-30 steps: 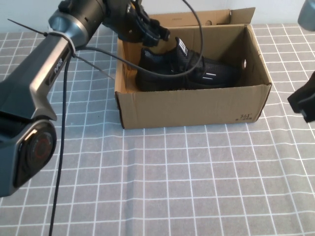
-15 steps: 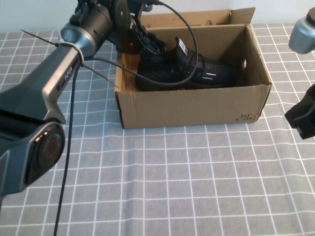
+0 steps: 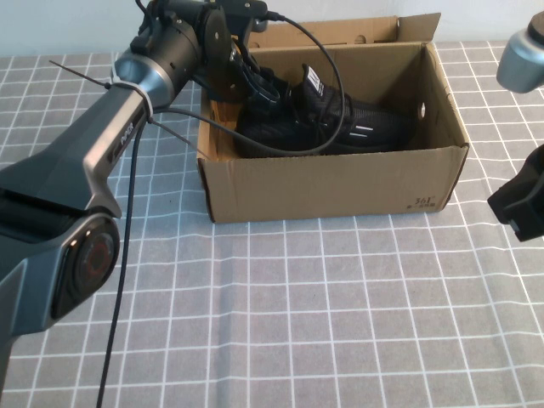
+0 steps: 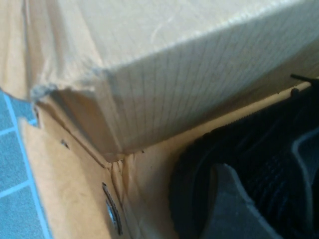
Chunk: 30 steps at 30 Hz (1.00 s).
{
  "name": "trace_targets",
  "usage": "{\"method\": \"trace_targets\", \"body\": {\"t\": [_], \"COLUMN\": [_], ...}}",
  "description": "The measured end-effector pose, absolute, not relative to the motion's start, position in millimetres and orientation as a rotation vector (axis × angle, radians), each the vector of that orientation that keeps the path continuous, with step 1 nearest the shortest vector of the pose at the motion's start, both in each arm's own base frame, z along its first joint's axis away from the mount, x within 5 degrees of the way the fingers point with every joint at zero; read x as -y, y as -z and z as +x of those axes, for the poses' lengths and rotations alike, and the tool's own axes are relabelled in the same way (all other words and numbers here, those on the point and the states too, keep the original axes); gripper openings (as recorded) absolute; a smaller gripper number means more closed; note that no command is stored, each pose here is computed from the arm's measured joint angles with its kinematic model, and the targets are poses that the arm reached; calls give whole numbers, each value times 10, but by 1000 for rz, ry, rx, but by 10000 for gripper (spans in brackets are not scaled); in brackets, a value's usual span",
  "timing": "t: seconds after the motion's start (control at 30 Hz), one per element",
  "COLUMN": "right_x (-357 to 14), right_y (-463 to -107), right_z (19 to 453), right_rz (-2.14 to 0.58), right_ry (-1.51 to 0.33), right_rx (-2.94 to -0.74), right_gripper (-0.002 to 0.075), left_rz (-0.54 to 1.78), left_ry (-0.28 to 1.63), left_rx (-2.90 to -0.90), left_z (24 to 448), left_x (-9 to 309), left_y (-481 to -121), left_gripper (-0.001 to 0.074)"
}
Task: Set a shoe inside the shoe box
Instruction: Place the shoe in the shoe box
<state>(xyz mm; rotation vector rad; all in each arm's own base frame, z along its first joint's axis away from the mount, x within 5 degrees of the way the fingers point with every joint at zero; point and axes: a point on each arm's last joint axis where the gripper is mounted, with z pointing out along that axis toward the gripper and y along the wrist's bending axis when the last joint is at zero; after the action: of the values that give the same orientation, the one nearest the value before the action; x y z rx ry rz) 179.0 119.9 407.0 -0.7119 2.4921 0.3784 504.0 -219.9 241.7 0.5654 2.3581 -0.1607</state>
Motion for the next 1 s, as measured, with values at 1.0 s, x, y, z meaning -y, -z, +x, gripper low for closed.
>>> {"method": "trace_targets", "body": {"t": [1.0], "right_x": [-1209], "right_y": [-4074], "right_z": [1799], "right_rz": [-708], "right_ry": [-389], "right_rx": [-2476], "right_gripper": [-3], "left_rz": [812], "left_ry": [129], "left_rx": [-2160], "left_z": [5105], "left_x": [2283], "left_y": [-2435], "left_gripper": [10]}}
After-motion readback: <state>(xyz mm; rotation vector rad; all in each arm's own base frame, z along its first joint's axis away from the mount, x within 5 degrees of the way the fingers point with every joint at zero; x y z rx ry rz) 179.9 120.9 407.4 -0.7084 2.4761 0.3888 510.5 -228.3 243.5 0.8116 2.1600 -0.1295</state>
